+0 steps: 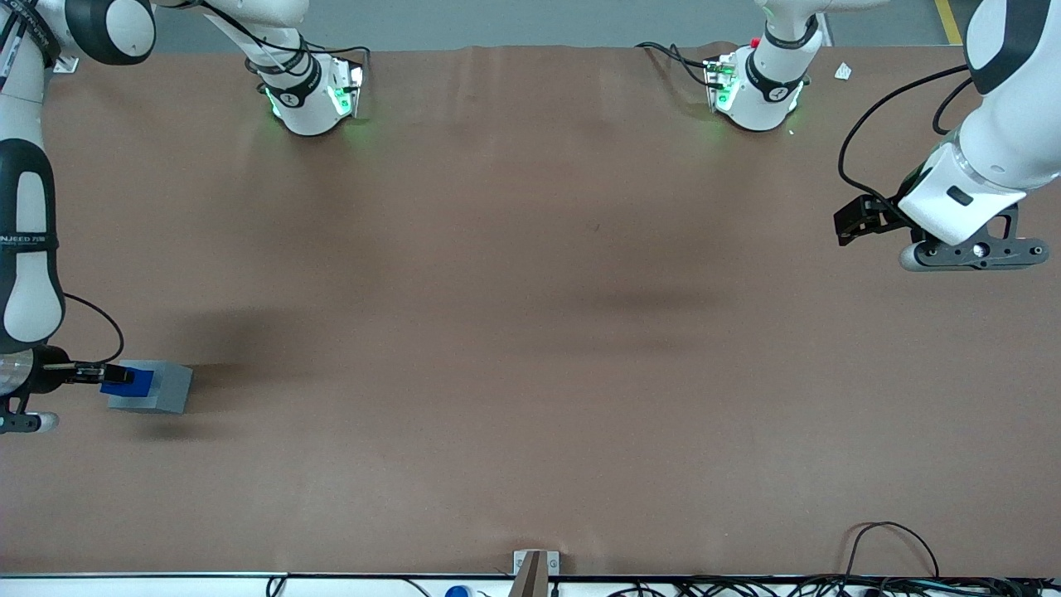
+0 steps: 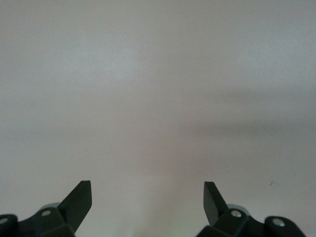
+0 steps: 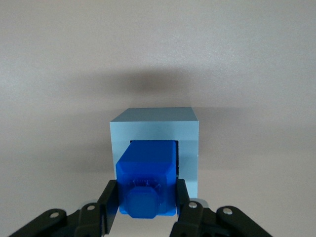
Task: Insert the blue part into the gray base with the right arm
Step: 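Lower the blue block into the gray base's square opening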
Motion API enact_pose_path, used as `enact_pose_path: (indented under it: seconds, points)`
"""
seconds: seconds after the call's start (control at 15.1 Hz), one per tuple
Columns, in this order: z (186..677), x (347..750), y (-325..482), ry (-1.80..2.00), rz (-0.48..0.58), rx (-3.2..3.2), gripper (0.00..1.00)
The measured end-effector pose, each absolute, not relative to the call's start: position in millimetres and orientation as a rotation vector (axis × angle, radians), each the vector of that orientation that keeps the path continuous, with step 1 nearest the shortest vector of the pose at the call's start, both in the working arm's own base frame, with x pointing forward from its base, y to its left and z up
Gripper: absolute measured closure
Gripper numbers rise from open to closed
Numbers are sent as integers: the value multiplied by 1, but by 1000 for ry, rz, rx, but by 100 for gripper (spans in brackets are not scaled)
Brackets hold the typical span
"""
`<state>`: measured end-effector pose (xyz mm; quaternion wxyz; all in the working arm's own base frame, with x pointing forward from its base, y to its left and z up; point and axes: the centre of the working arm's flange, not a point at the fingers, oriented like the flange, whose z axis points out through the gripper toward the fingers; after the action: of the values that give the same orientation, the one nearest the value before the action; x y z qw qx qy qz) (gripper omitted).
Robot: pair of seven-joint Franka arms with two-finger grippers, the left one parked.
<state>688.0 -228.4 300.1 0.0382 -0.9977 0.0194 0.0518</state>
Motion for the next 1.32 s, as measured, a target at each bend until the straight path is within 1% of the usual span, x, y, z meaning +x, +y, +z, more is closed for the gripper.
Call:
enact_pose_path:
  seconds: [0.13,0.53,0.79,0.86,0.93,1.32]
  points:
    - [299,688,-228,59,161,-3060,46]
    - [294,688,-228,60,165,-3059,47]
    - [293,688,-228,60,166,-3058,45]
    - [292,688,-228,60,167,-3058,36]
    - [292,688,-228,59,167,-3058,32]
    - [292,688,-228,60,168,-3058,26]
